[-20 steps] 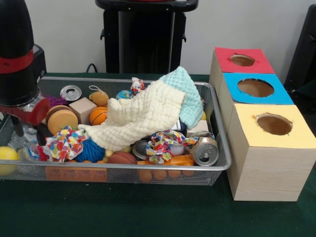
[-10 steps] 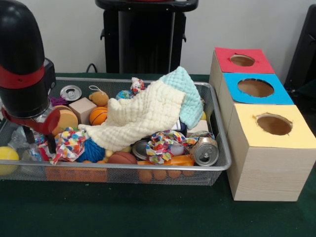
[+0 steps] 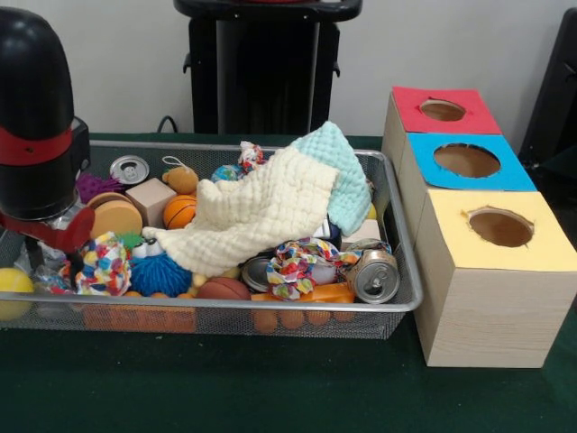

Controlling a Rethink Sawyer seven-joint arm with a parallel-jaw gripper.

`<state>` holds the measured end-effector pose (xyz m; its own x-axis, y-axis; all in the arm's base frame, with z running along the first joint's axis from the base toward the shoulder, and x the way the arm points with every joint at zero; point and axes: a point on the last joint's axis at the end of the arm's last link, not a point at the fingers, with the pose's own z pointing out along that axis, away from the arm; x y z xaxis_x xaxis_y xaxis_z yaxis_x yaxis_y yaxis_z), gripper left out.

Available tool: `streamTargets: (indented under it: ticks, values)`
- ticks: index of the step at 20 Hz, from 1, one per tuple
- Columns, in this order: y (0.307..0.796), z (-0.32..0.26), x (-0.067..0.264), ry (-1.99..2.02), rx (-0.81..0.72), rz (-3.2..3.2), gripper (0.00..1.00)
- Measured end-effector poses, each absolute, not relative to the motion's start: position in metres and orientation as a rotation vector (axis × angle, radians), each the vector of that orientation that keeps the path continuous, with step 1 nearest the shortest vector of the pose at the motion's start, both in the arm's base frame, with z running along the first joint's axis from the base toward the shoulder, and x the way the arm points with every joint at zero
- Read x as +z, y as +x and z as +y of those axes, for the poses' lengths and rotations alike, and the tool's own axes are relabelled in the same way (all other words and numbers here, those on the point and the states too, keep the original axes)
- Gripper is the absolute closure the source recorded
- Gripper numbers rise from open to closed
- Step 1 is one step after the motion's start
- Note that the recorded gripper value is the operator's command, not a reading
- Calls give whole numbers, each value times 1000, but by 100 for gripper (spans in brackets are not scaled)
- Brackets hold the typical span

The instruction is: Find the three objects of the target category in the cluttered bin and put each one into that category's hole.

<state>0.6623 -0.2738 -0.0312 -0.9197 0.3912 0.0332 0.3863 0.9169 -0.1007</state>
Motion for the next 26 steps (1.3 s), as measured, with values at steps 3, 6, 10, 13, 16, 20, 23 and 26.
streamTargets:
  ticks: [3, 6, 10, 13, 16, 20, 23, 26]
  values:
    - [661, -276, -33, -614, 147, -3038, 0]
    - [657, -274, -37, -613, 144, -3057, 0]
    - [655, -274, -41, -618, 143, -3084, 0]
    - [654, -272, -45, -614, 146, -3108, 0]
    - [652, -270, -52, -594, 161, -3142, 100]
    - [645, -269, -55, -576, 167, -3134, 100]
    - [644, -267, -56, -571, 168, -3137, 100]
    - [644, -266, -56, -566, 176, -3140, 100]
